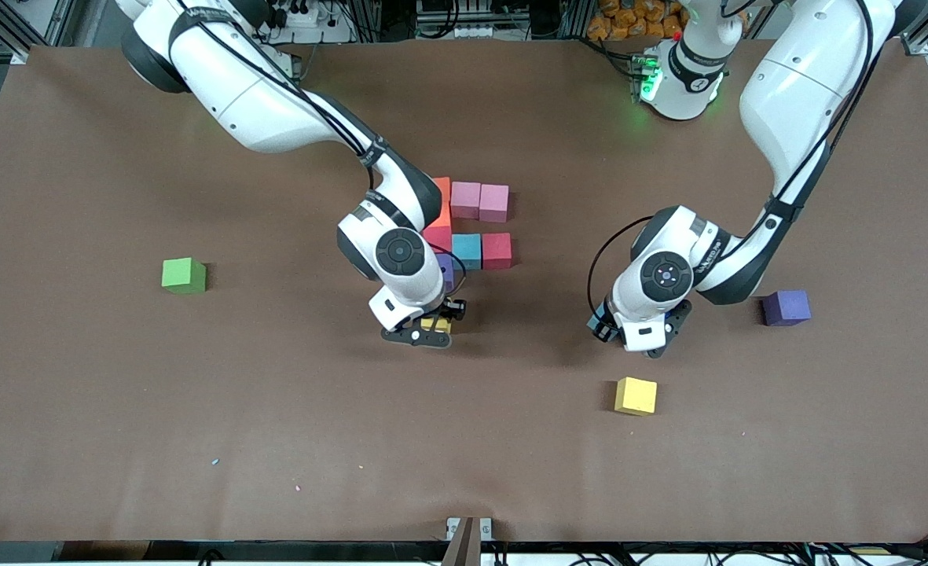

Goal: Arrange 11 blocks into digit 3
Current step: 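Carry the yellow cube with the right gripper while the left gripper reaches cyan, then grasp the cyan cube with the left gripper while the right gripper holds yellow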

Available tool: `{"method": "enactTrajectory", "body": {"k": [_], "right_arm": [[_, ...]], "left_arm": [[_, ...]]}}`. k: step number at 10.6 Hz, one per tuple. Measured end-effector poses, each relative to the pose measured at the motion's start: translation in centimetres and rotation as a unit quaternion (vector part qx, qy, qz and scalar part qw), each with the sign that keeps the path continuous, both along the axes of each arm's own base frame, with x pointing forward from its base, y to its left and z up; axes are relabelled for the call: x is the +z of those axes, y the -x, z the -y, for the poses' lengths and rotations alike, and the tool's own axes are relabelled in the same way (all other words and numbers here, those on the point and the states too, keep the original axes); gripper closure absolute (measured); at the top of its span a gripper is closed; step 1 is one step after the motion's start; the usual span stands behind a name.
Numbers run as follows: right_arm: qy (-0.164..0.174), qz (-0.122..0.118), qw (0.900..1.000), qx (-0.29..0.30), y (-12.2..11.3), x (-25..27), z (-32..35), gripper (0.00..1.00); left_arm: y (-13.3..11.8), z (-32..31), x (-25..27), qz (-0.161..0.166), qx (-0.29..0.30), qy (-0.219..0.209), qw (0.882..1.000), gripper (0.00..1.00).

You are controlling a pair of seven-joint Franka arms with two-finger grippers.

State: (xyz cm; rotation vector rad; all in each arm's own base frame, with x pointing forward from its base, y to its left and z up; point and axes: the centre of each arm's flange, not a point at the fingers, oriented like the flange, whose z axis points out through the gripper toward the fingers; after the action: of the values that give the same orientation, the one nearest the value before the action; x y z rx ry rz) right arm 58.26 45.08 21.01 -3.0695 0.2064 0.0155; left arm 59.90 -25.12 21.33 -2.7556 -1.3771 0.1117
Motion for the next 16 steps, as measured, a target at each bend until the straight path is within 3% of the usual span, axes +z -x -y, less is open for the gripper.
{"method": "enactTrajectory", "body": {"k": [7, 16], "right_arm": [[0.008, -0.002, 0.999, 0.037, 1.0, -0.7, -0.3, 0.44], [0.017, 0.000, 0.998, 0.059, 2.0, -1.2, -0.8, 0.44]], "left_arm": [[-1.7, 0.7, 2.6, 0.013, 0.006, 0.001, 1.000, 0.41], [-1.7, 3.3, 4.3, 0.017, 0.028, 0.019, 0.999, 0.42]]}}
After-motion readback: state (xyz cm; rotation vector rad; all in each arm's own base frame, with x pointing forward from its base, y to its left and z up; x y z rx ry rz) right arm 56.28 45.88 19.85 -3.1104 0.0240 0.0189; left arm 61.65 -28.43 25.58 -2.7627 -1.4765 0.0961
